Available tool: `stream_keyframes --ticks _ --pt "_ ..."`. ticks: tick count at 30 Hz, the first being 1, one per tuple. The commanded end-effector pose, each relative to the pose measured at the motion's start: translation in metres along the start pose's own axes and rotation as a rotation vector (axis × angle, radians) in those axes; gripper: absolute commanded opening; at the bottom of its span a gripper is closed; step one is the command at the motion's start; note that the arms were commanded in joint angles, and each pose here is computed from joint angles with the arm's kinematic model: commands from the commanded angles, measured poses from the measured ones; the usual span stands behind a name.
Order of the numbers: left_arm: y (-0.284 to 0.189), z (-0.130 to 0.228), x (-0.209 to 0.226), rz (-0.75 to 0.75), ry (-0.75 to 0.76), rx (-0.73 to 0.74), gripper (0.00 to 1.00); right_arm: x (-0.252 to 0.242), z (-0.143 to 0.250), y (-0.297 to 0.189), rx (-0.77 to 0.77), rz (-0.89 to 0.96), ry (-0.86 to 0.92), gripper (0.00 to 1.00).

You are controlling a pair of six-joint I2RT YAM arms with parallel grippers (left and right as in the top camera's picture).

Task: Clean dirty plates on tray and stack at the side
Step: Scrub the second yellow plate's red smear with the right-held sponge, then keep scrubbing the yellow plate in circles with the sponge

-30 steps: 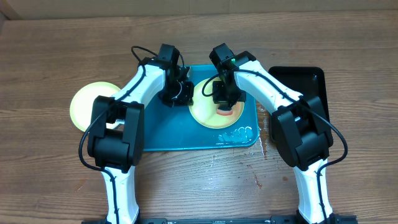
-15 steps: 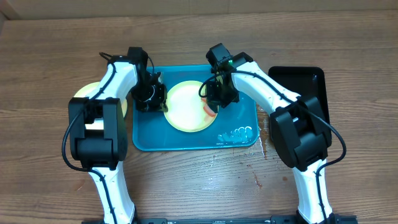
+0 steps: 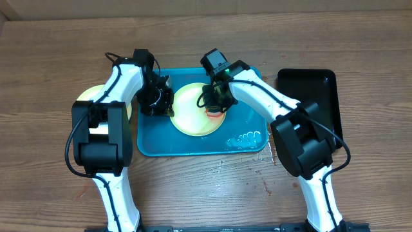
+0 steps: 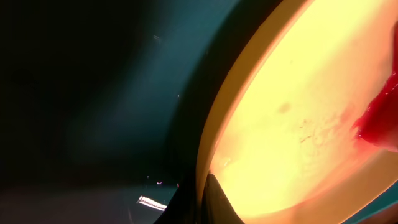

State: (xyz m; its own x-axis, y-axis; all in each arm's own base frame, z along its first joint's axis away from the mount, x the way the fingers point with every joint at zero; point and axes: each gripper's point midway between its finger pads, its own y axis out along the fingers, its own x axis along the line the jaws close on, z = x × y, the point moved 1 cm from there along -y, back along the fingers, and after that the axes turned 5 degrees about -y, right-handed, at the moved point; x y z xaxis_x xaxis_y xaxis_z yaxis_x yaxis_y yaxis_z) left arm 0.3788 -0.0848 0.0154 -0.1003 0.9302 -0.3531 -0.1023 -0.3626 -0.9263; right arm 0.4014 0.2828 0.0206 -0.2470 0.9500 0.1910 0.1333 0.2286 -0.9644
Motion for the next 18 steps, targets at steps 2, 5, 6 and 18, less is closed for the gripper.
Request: stream_keyframes --ticks 2,5,6,18 --pt "0.000 0.007 -0.016 0.033 0.074 0.010 0.04 0.017 0.023 0.040 0.110 -0.083 0.000 0.04" --pt "0.000 0.006 -0.018 0.047 0.075 0.010 0.04 0.038 0.024 0.042 0.129 -0.209 0.014 0.04" --pt "0.000 0.007 -0.019 0.052 0.075 0.010 0.04 0.044 0.024 0.041 0.129 -0.243 0.010 0.04" --pt "-0.001 0.005 -0.021 0.062 0.077 0.005 0.04 0.080 0.047 0.033 0.213 -0.383 -0.055 0.04"
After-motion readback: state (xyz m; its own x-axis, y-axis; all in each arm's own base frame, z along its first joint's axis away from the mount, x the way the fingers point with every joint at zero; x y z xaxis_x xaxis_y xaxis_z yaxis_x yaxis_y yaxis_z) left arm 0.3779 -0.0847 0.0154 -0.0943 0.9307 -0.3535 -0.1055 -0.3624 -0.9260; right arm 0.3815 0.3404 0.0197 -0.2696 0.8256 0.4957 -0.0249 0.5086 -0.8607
